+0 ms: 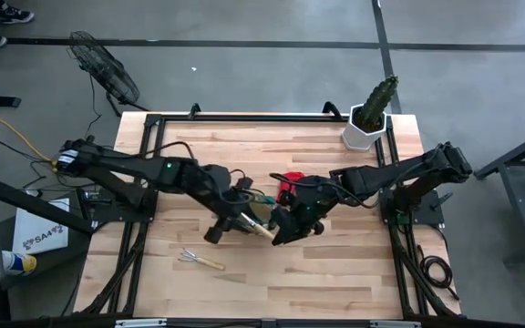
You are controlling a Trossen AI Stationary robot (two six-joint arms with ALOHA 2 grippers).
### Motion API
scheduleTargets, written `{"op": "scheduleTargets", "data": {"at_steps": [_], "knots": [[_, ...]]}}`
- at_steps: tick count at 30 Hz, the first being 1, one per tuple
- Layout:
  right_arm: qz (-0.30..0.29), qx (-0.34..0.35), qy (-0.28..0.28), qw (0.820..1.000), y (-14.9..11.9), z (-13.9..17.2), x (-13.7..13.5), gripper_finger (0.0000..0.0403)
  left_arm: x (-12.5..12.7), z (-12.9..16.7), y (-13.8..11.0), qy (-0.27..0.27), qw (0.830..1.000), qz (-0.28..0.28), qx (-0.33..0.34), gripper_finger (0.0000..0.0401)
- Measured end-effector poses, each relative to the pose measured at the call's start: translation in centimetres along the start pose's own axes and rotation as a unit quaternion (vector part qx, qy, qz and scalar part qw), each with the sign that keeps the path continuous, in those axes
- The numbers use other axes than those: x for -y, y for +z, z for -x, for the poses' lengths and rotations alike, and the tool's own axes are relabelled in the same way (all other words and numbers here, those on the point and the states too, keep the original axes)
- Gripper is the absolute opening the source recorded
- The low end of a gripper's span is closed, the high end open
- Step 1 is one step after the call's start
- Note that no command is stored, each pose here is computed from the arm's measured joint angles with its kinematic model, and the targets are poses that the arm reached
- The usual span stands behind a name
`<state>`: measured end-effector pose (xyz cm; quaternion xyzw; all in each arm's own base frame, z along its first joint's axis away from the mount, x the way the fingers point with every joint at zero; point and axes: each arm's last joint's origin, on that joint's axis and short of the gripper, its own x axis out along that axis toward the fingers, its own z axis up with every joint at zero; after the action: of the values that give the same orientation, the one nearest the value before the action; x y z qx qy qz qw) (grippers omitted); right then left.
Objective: Pick & Place Garden tools in Gardening bag
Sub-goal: Put the light brown trowel into the gardening bag
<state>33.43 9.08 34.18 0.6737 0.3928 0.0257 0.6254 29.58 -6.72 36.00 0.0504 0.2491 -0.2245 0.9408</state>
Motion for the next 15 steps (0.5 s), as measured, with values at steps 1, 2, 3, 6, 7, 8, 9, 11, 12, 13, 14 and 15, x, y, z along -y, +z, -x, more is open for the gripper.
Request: {"op": "scheduleTargets", "data": {"at_steps": [1, 2, 3, 6, 7, 8, 9, 11, 12, 13, 14, 15], "knots": [[0.0, 0.002, 0.0, 1.0, 0.0, 0.0, 0.0, 0.0058, 0.1, -0.3, 0.1, -0.001, 1.0, -0.008, 0.0, 0.0161], [0.001, 0.003, 0.0, 1.0, 0.0, 0.0, 0.0, 0.0058, 0.3, -0.5, 0.1, 0.0, 1.0, -0.016, -0.004, 0.0161], [0.003, 0.004, 0.0, 1.0, 0.0, 0.0, 0.0, 0.0058, 0.4, -0.8, 0.2, 0.002, 1.0, -0.028, -0.008, 0.0162], [0.002, 0.009, -0.001, 1.0, 0.2, 0.1, 0.0, 0.0058, 1.3, -1.7, 0.1, 0.012, 0.998, -0.066, -0.015, 0.0162], [0.004, 0.009, -0.002, 1.0, 0.2, 0.0, 0.1, 0.0058, 1.5, -2.0, 0.1, 0.019, 0.997, -0.078, -0.017, 0.0162], [0.004, 0.009, -0.003, 1.0, 0.2, 0.1, 0.1, 0.0058, 1.8, -2.1, 0.2, 0.032, 0.995, -0.09, -0.019, 0.0162], [0.004, 0.01, -0.005, 1.0, 0.2, 0.1, 0.1, 0.0058, 2.0, -2.2, 0.2, 0.045, 0.994, -0.101, -0.023, 0.0162], [0.007, 0.011, -0.005, 1.0, 0.3, 0.1, 0.2, 0.0058, 2.3, -2.6, 0.1, 0.079, 0.99, -0.114, -0.033, 0.0162], [0.008, 0.011, -0.005, 1.0, 0.3, 0.1, 0.1, 0.0058, 2.3, -2.8, 0.1, 0.099, 0.988, -0.116, -0.035, 0.0162], [0.012, 0.011, 0.0, 1.0, 0.3, 0.1, 0.0, 0.0058, 2.3, -3.0, 0.1, 0.118, 0.985, -0.12, -0.039, 0.0162], [0.014, 0.011, 0.003, 1.0, 0.3, 0.1, 0.0, 0.0058, 2.3, -3.1, -0.1, 0.13, 0.983, -0.124, -0.049, 0.0162], [0.015, 0.011, 0.004, 1.0, 0.2, 0.1, -0.1, 0.0058, 2.3, -3.1, -0.3, 0.137, 0.98, -0.129, -0.056, 0.0161]]}}
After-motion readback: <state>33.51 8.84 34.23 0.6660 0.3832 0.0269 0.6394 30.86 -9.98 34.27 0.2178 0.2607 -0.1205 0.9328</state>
